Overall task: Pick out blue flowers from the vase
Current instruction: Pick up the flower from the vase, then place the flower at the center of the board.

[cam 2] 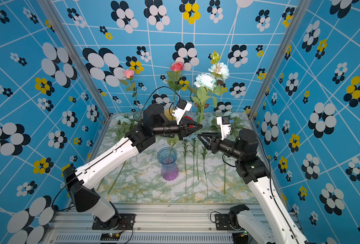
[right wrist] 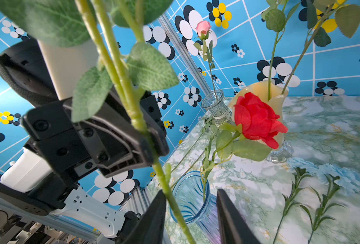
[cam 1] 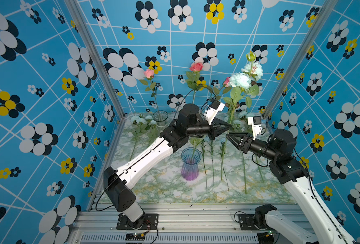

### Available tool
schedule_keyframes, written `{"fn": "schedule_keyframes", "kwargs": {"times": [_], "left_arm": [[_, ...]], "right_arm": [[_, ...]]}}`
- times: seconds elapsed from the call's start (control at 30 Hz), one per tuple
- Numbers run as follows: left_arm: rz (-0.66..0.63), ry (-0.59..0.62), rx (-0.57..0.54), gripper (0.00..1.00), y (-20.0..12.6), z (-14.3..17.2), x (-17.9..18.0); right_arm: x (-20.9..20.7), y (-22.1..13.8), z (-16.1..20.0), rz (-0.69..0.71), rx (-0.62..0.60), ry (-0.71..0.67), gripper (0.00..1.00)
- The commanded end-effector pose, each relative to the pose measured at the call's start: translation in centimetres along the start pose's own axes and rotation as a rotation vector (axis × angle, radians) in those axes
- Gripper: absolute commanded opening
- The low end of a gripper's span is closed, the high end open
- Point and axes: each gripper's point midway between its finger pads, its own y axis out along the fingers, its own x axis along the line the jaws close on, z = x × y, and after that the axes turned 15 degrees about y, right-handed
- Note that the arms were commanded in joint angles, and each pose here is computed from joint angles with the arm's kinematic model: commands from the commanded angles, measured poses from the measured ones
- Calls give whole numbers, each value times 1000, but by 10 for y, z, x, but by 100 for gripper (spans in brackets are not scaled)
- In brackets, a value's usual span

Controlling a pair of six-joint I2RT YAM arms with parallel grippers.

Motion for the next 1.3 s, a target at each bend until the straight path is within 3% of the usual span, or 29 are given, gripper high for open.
{"fn": "schedule_keyframes", "kwargs": {"times": [0.0,0.37,0.6,0.83,0.97,1.13,1.27], "left_arm": [[34,18,-45,0,-2,-13,-5],[20,11,-35,0,-3,-10,0],[27,1,-39,1,-3,-10,1],[2,19,-68,50,-17,-17,0],[-16,32,-95,67,-30,-25,-3],[-81,65,-109,81,-53,-31,-4],[-216,109,-96,85,-83,-32,5]], "right_arm": [[13,5,0,-46,-9,-53,39],[12,7,2,17,-28,-113,14],[10,0,-4,67,-57,-135,5],[-17,-21,-14,306,-85,-197,0],[-31,-39,-21,458,-96,-245,0],[-68,-60,-33,731,-99,-280,0],[-100,-78,-42,965,-84,-301,0]]}}
